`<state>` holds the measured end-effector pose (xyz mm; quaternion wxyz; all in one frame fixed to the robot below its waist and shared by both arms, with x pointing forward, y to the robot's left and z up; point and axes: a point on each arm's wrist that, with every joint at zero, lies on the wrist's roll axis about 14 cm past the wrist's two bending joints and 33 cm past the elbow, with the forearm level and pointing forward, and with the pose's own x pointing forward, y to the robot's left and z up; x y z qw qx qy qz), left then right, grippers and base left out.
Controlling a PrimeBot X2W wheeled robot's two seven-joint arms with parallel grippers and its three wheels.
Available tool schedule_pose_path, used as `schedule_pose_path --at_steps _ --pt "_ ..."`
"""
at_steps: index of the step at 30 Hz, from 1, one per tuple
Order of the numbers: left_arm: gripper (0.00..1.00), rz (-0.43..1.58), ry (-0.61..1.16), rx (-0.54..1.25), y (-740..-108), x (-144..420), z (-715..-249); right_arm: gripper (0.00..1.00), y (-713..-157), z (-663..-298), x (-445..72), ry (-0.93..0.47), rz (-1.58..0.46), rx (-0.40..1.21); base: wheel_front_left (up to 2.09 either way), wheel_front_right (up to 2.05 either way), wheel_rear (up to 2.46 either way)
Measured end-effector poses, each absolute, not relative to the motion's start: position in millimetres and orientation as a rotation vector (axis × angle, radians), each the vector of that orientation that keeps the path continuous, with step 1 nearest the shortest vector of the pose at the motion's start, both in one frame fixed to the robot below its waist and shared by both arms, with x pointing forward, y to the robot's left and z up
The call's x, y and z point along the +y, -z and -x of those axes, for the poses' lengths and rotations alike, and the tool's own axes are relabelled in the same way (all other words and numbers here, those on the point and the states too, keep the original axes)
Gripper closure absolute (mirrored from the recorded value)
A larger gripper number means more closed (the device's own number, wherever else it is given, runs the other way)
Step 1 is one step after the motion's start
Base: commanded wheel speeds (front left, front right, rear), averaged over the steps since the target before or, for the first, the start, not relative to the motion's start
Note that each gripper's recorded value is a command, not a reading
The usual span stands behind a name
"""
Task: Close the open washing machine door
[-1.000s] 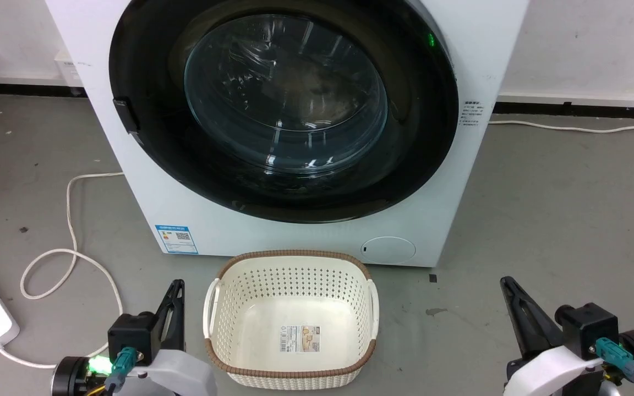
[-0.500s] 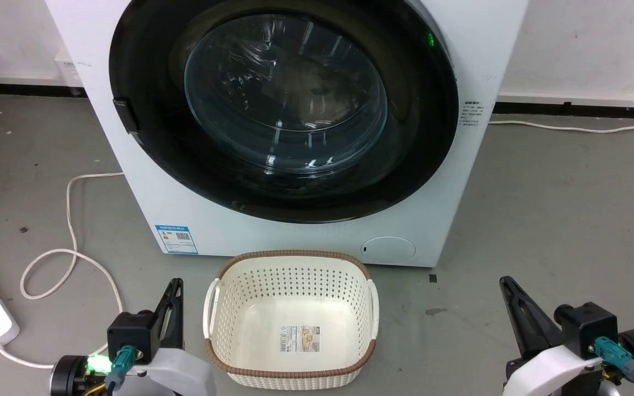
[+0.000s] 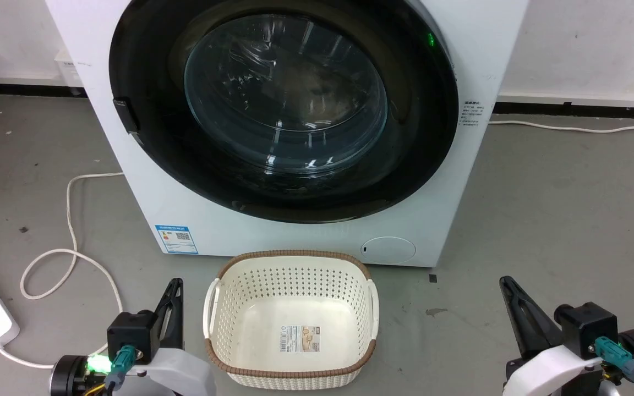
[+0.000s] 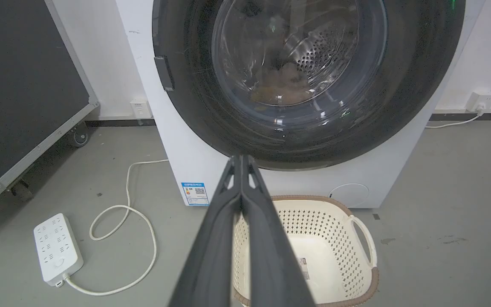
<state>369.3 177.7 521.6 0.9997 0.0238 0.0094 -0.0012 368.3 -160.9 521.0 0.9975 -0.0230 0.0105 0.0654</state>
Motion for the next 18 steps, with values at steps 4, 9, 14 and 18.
schedule_pose_path --at_steps 4,9,14,18 --pt "1.00 -0.048 0.003 0.019 -521.6 177.6 -369.3 1.00 -521.0 -368.3 -161.0 -0.131 0.046 0.021 0.00 0.00 0.00" --pt "1.00 -0.048 0.002 0.019 -521.6 177.7 -369.3 1.00 -521.0 -368.3 -160.9 -0.131 0.046 0.021 0.00 0.00 0.00" --pt "1.00 -0.048 0.002 0.019 -521.7 177.6 -369.3 1.00 -521.0 -368.3 -160.9 -0.131 0.046 0.021 0.00 0.00 0.00" --pt "1.00 -0.048 0.003 0.019 -521.6 177.6 -369.3 1.00 -521.0 -368.3 -161.0 -0.131 0.046 0.021 0.00 0.00 0.00"
